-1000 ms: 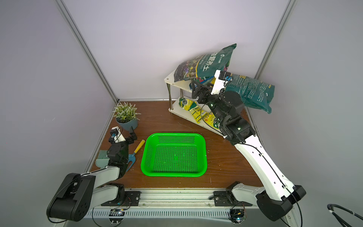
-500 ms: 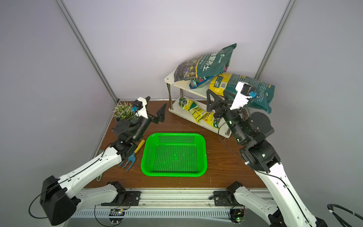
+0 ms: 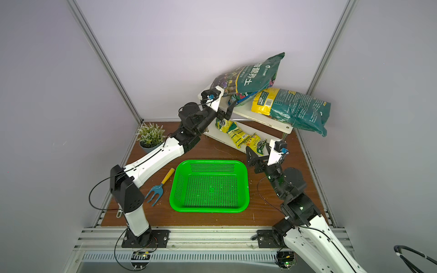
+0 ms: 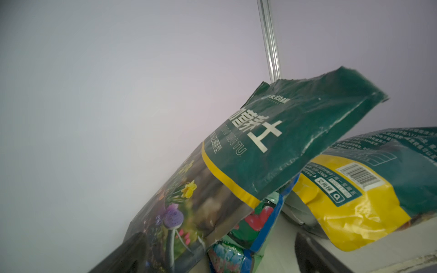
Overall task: Take down the fertilizer bag from the shelf
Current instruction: Pick up the fertilizer bag from the shelf.
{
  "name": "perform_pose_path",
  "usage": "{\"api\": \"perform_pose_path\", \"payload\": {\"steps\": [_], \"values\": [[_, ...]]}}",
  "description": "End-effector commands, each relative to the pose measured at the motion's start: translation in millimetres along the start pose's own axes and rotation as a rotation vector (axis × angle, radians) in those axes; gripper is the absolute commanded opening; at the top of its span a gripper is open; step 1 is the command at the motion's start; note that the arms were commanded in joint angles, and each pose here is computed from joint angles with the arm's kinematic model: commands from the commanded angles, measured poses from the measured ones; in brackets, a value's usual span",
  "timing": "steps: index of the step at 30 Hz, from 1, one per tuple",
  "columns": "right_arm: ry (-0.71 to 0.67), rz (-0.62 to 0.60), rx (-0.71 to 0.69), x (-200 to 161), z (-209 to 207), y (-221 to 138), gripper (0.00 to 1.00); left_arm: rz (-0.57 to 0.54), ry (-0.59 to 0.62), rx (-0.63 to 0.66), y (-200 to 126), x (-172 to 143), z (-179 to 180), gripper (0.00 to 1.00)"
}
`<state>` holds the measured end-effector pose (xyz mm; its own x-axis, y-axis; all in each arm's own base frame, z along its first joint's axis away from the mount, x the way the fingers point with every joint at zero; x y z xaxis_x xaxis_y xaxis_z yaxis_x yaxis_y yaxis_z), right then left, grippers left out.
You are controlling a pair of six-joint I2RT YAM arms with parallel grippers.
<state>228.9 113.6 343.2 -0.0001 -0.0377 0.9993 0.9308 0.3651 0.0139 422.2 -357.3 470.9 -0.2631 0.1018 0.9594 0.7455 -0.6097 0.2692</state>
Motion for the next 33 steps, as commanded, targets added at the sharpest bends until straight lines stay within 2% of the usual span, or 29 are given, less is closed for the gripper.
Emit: {"api": "perform_pose_path", "payload": {"steps": [1, 4, 11, 18, 22, 25, 28, 29, 33], "values": [[-0.030, -0.083, 0.016, 2, 1, -7, 0.99, -0.046, 0.074, -0.011, 12, 9, -8, 1.00], [-0.030, -0.077, 0.009, -16, -1, -10, 0.99, -0.089, 0.087, -0.001, 19, 5, -9, 1.00], [-0.025, -0.077, 0.106, -22, 13, -7, 0.99, -0.134, 0.104, 0.020, 39, 9, -12, 0.99], [-0.028, -0.063, 0.095, -30, 12, -5, 0.99, -0.198, 0.107, 0.037, 37, 27, -11, 0.82], [-0.021, -0.072, 0.127, -29, 16, -6, 0.99, -0.184, 0.132, 0.003, 45, 23, -18, 0.62], [-0.018, -0.074, 0.127, -31, 16, -6, 0.99, -0.162, 0.144, 0.003, 51, 21, -17, 0.27], [-0.019, -0.071, 0.111, -33, 14, -5, 0.99, -0.169, 0.140, 0.027, 50, 27, -14, 0.03], [-0.019, -0.070, 0.109, -33, 14, -5, 0.99, -0.166, 0.129, 0.046, 50, 31, -10, 0.00], [-0.017, -0.071, 0.120, -34, 15, -4, 0.99, -0.123, 0.004, 0.101, 52, 45, 16, 0.00]]}}
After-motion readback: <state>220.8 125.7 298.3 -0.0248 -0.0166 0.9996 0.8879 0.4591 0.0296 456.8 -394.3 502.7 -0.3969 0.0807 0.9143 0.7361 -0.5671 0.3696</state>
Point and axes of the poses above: each gripper's point midway between its finger pads, its own y axis out along the fingers, its own z axis along the line the jaws close on, x = y × z, the point moved 3 cm from there along -y, back along the fingers, and after that the axes turned 13 degrees about -y, right-handed, at the moved point
